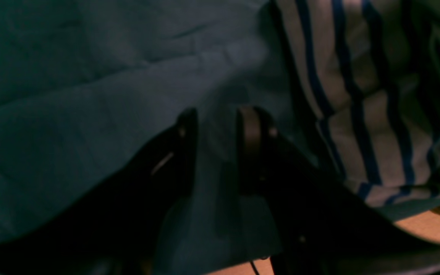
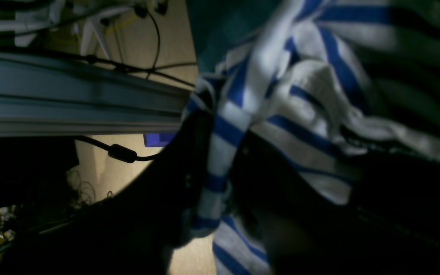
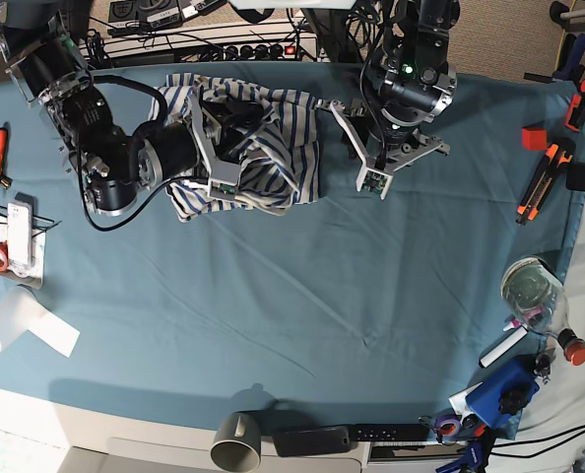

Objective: Fold the T-shirt properly
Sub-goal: 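Grasp the strip end with the right gripper and fold it toward the left gripper, then release the folded end and pull the right gripper back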

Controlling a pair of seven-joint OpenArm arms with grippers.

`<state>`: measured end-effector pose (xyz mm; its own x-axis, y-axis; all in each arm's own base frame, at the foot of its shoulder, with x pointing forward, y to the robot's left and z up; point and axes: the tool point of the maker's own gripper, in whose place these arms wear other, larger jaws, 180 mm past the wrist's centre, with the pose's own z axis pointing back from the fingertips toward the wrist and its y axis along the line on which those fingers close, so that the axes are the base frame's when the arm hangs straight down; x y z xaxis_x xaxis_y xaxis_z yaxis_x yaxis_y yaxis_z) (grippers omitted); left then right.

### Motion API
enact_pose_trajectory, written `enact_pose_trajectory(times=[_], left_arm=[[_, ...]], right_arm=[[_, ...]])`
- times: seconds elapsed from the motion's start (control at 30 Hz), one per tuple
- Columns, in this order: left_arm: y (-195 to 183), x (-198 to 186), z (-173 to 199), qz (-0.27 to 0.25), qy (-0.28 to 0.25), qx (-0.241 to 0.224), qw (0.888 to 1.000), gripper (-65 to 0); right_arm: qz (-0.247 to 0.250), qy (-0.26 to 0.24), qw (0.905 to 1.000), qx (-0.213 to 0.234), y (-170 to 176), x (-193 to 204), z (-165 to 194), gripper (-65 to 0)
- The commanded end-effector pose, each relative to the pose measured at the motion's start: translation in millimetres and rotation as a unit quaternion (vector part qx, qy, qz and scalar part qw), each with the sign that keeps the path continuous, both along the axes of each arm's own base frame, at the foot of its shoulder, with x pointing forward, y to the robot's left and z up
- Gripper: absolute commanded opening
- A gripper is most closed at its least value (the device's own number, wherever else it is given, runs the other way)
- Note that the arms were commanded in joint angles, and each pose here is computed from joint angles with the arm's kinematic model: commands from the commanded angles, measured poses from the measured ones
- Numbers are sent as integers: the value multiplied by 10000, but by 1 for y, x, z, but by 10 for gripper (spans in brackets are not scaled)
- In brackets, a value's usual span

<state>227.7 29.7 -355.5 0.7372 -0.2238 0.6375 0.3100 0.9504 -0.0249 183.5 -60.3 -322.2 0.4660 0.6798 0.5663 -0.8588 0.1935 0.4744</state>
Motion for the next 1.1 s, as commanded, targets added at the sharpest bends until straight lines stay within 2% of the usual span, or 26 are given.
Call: enact_pose_trajectory(times=[0.0, 0.07, 0.17, 0.47, 0.6, 0.73, 0.8, 0.87, 0.97, 1.07], left_arm=[[-3, 6, 10, 10, -208, -99, 9997, -484], [-3, 6, 10, 10, -212, -99, 9997, -485], [-3, 6, 10, 10, -212, -100, 9997, -485], [-4, 7, 12, 14, -263, -114, 9996, -484], [-3, 7, 11, 14, -259, -112, 9996, -484], [-4, 7, 12, 19, -267, -128, 9996, -485], [-4, 7, 12, 18, -261, -127, 9996, -484], [-4, 7, 12, 18, -259, -128, 9996, -485], [-5, 7, 12, 10, -261, -141, 9996, -485], [-23, 5, 19, -295, -294, -577, 9975, -485]], right_arm=[[-30, -101, 9997, 224, 3, 6, 14, -527], [-25, -28, 9993, 376, 7, 5, 19, -504], [-18, -50, 9991, 410, 8, 7, 21, -504], [433, -713, 9945, 636, 25, 7, 54, -504], [527, -838, 9926, 708, 29, 5, 61, -504], [343, -1059, 9892, 955, 36, 19, 74, -504], [53, -1414, 9859, 891, 30, 39, 81, -506], [-388, -1943, 9786, 555, 12, 67, 84, -521], [-1064, -2649, 9583, -146, -27, 107, 88, -600], [-1567, -2939, 9412, -574, -60, 128, 94, -637]])
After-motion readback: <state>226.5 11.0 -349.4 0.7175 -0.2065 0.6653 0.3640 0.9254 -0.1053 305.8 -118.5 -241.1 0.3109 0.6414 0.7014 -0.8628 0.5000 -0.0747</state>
